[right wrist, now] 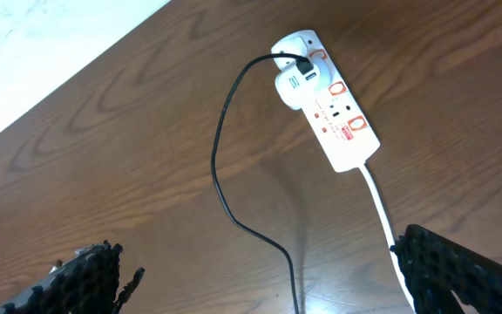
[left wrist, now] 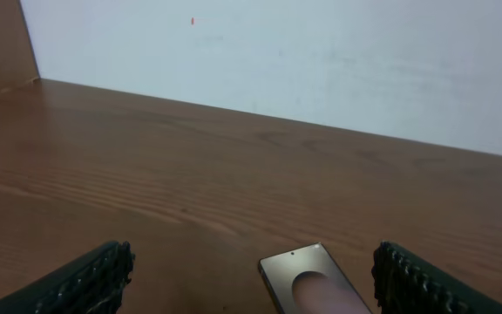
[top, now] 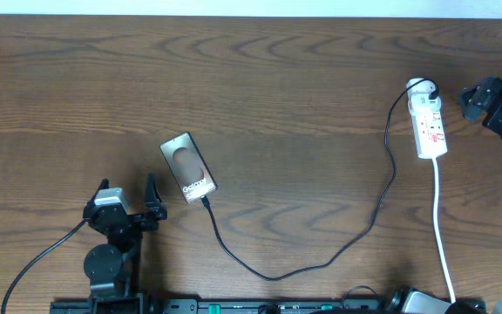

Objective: Plug charger to phone and switch on socket

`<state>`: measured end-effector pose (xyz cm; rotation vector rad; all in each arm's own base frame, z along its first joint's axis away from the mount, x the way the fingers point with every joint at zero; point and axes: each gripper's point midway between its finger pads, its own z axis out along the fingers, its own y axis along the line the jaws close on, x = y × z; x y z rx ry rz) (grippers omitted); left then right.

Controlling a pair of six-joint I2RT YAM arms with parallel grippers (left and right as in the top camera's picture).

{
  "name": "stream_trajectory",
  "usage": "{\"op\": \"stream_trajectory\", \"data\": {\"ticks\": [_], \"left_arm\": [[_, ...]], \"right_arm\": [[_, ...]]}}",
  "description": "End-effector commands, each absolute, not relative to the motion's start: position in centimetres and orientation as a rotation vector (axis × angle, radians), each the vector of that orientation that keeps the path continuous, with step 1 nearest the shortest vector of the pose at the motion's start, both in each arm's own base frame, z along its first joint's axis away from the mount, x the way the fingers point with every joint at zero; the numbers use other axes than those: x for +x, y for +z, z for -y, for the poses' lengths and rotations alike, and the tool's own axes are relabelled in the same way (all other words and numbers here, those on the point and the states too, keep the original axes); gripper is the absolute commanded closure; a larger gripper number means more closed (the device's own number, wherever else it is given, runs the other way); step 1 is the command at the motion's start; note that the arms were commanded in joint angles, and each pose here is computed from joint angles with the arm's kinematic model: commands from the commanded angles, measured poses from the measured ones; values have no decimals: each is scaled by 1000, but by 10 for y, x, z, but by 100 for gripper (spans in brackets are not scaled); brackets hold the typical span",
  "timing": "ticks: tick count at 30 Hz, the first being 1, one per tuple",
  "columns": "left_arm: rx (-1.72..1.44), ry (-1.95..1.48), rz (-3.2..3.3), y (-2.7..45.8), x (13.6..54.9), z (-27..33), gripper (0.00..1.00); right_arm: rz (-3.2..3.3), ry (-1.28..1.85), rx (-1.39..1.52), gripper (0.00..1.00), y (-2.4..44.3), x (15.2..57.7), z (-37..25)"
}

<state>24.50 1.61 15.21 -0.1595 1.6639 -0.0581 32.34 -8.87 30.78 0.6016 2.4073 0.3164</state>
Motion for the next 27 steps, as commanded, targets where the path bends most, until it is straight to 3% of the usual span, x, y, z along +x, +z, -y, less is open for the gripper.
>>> {"op": "stream_trajectory", "data": {"ticks": [1,27], "left_arm": [[-79,-44,-1713,139,244,-9,10],[-76,-57,-1714,139,244,-8,10]], "right_arm": [[-2405,330,607,1,308,324,86],[-2405,330,607,1,308,324,86]]}}
